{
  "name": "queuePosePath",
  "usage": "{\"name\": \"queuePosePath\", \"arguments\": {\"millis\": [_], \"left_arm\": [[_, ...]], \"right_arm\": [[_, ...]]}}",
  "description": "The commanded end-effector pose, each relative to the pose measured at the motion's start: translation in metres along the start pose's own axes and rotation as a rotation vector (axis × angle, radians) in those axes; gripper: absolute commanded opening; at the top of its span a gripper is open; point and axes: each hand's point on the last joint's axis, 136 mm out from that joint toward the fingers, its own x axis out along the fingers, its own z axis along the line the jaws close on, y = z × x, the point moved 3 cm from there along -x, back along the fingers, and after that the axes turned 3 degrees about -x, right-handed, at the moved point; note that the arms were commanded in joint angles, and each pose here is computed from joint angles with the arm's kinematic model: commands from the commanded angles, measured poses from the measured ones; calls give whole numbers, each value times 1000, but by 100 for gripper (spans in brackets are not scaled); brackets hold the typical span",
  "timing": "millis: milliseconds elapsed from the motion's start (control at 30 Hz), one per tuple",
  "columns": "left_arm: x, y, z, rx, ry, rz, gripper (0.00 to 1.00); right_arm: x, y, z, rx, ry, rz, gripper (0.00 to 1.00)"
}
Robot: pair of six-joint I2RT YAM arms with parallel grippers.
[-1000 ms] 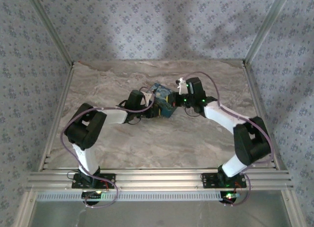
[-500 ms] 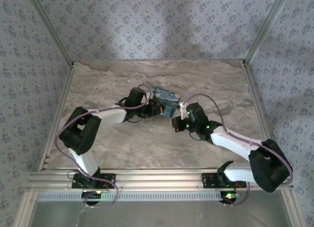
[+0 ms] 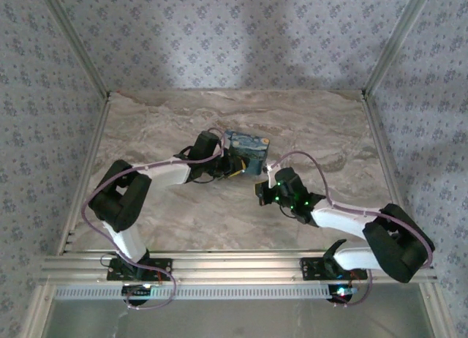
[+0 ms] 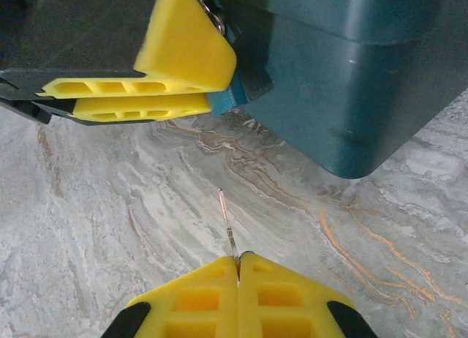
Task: Unlock a padlock with a key
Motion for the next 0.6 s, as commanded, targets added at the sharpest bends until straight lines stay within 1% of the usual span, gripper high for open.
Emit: {"name": "queuePosePath", "arguments": {"millis": [0,167,300,567], "left_arm": [[-11,-2,-34,24,97,-19,21],[-11,-1,-34,15,97,-26,21],[-9,-1,-31,5,95,-26,21],[-5,0,-29,-5,92,-19,21]], "right_arm": [[3,-7,0,22,19,-60,0],[10,-8,-1,61,35,-62,0],[18,-6,-2,97,48,-41,0],[25,-15,-1,121,46,-67,0]]}}
